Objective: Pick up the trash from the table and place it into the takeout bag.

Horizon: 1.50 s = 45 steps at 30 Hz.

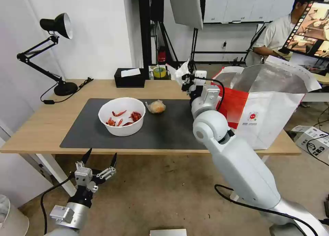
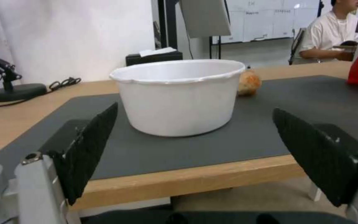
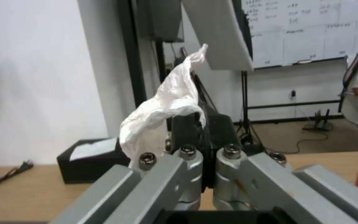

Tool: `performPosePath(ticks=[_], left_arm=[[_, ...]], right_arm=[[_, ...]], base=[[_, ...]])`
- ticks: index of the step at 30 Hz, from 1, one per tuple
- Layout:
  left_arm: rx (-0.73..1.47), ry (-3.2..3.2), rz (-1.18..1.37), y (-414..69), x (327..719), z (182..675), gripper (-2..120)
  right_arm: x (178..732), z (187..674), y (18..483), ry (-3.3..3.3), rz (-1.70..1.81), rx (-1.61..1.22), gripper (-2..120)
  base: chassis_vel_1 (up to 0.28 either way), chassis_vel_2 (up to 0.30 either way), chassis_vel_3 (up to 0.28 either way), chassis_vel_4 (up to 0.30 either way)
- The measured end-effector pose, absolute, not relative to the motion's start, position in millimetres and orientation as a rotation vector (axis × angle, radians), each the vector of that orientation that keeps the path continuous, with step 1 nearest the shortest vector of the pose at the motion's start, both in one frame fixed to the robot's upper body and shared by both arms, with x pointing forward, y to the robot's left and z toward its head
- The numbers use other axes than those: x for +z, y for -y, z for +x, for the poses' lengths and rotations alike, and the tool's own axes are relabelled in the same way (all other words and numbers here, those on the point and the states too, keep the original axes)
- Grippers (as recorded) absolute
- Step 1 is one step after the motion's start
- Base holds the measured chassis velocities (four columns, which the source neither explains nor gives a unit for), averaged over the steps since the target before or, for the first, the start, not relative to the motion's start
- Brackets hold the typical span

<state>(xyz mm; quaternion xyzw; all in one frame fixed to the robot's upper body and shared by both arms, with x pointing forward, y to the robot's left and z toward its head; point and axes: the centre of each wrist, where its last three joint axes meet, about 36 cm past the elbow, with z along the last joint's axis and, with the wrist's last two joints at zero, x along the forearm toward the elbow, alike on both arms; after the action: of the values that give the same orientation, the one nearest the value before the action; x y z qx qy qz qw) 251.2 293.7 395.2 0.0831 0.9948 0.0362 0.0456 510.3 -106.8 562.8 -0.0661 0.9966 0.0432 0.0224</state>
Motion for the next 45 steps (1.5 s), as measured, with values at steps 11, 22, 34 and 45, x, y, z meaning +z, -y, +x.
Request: performPosePath(ticks=[11,22,34,45], left_arm=[[0.105,-3.041,0.246,-292.7,393.7,249.4,100],[0.103,-3.036,0.242,-292.4,393.6,249.5,100],[0.107,-3.021,0.240,-293.8,394.1,249.7,100],[0.111,-3.017,0.246,-294.1,394.8,251.4,100]], right_arm=[[588.6,508.2,119.3,-3.024,-0.148,0.169,0],[623.9,504.4,153.8,-2.965,-0.019,0.215,0],[634.1,498.3,196.9,-2.968,0.406,0.137,0],[621.9,495.6,206.6,-3.008,0.483,0.169,20]], base=[[0.000,0.000,0.000,0.000],[0.000,0.000,0.000,0.000],[0.000,0.000,0.000,0.000],[0.000,0.000,0.000,0.000]])
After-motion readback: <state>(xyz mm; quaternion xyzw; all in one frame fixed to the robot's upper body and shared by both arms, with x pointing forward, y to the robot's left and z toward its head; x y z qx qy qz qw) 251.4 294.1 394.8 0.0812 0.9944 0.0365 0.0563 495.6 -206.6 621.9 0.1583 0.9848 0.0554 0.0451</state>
